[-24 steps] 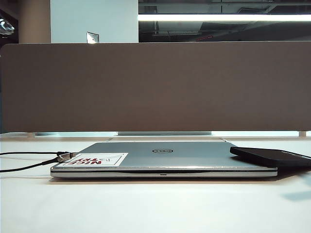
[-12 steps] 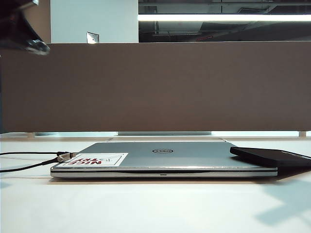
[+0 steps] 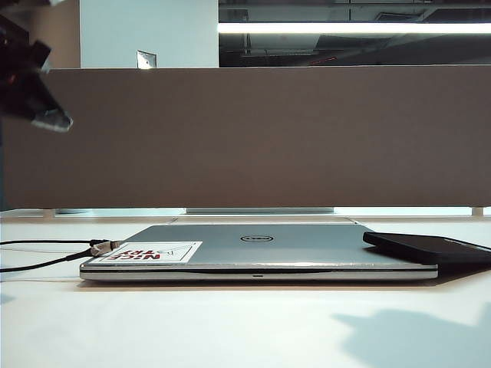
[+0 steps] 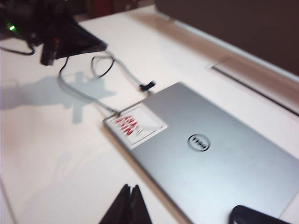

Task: Pick up the charging cable and the phone, plug the charging cable into the charging port on the phone, and finally place them back on the table.

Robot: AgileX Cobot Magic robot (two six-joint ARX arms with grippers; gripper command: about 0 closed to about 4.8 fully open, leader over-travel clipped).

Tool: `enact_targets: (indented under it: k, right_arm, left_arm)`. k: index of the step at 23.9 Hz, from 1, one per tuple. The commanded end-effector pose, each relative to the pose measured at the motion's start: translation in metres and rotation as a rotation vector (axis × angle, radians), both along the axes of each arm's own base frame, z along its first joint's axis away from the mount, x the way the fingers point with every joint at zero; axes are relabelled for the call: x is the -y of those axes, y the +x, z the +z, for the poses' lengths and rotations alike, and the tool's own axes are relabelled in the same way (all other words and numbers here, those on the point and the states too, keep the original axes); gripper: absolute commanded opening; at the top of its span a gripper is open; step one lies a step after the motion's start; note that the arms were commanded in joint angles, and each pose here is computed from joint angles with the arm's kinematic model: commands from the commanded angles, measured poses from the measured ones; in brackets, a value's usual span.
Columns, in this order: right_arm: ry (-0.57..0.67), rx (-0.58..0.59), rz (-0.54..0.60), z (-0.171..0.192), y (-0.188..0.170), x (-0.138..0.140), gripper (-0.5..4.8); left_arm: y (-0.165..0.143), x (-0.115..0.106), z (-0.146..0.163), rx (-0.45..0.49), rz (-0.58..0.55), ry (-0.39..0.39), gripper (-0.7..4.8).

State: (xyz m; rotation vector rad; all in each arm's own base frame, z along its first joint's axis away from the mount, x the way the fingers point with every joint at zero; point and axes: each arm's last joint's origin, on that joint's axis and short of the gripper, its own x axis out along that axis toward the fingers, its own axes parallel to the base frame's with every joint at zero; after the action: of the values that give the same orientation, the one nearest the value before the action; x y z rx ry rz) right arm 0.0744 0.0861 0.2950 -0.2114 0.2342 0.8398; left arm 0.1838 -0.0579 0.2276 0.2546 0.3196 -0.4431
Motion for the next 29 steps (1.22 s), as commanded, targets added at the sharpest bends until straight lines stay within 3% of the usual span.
enact_targets:
  k: [1,5,11,13,15,16,17,24,29]
  right_arm:
    - [-0.006,0.012,0.002,0.001,-0.002,-0.002,-0.04]
    - [-0.030,-0.001,-0.004,-0.002,-0.003,-0.001,-0.04]
    - [-0.037,-0.008,-0.004,-0.003,-0.004,-0.001,-0.04]
    - [-0.031,-0.016,-0.007,-0.003,-0.004,-0.001,-0.04]
    - [-0.028,-0.018,0.006,-0.003,-0.004,-0.001,-0.04]
    - [-0.028,-0.018,0.007,-0.003,-0.004,-0.001,-0.04]
    - [-0.028,-0.018,0.008,-0.003,-0.004,-0.001,-0.04]
    - [-0.022,-0.015,0.008,-0.002,-0.004,-0.001,-0.04]
    - [-0.022,-0.014,0.008,-0.002,-0.004,-0.001,-0.04]
  left_arm:
    - [-0.003,-0.001,-0.010,-0.025,-0.004,0.015,-0.05]
    - [-0.006,-0.002,-0.022,-0.041,-0.023,0.071,-0.05]
    - [-0.010,-0.003,-0.033,-0.007,-0.097,0.232,-0.04]
    - [-0.010,-0.003,-0.033,0.017,-0.121,0.282,0.93]
    - [-0.010,-0.003,-0.034,0.043,-0.151,0.344,2.66]
    - [-0.010,-0.003,-0.034,0.056,-0.165,0.372,3.26]
    - [-0.010,-0.003,-0.034,0.074,-0.183,0.411,3.51]
    - [-0.002,-0.001,-0.045,0.045,-0.233,0.492,3.49]
    - [0.010,0.003,-0.058,0.025,-0.242,0.502,3.49]
